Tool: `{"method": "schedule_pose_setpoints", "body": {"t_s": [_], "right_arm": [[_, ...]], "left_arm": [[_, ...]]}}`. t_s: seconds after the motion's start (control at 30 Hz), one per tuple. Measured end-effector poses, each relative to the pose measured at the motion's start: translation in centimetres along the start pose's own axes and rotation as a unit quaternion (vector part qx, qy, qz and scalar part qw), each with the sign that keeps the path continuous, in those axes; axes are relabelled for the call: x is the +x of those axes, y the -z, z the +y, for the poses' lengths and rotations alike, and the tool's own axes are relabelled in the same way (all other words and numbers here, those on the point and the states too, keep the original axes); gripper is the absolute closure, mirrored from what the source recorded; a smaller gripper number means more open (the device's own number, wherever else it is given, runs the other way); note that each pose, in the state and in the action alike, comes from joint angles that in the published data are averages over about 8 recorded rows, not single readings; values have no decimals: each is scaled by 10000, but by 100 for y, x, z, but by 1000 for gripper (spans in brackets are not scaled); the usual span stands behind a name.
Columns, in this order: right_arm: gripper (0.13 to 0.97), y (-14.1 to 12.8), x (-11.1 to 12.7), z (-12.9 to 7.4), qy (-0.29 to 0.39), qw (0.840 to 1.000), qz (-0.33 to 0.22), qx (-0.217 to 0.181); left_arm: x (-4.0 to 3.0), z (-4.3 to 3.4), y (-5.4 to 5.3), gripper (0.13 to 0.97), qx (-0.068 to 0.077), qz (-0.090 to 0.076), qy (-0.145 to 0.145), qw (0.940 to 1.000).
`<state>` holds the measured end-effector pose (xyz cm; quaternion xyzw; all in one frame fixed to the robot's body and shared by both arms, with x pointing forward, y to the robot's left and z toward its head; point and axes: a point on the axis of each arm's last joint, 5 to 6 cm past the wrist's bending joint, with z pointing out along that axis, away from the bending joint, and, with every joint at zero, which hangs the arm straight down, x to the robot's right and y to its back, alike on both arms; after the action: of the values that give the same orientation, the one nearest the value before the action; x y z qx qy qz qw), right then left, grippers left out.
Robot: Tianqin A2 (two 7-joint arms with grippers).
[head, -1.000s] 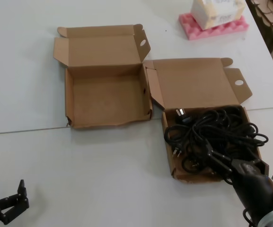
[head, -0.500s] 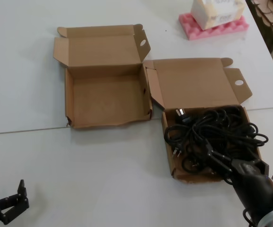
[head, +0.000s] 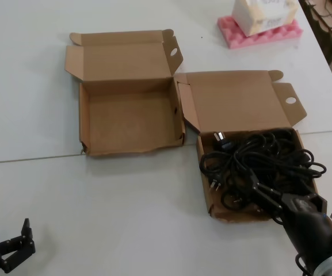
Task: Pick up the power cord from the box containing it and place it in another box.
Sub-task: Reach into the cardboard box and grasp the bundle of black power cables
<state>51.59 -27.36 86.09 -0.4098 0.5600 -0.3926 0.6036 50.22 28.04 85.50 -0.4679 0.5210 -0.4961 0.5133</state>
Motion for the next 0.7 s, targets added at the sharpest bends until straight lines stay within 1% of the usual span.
{"method": "schedule_pose_setpoints", "body": {"t_s": [0.6,0.7], "right_arm": [[130,1,0,-1,2,10000,0,1],[130,19,-4,-29,87,10000,-16,36]], "left_arm": [[0,0,0,132,0,0,0,10000],[0,0,0,132,0,0,0,10000]]}}
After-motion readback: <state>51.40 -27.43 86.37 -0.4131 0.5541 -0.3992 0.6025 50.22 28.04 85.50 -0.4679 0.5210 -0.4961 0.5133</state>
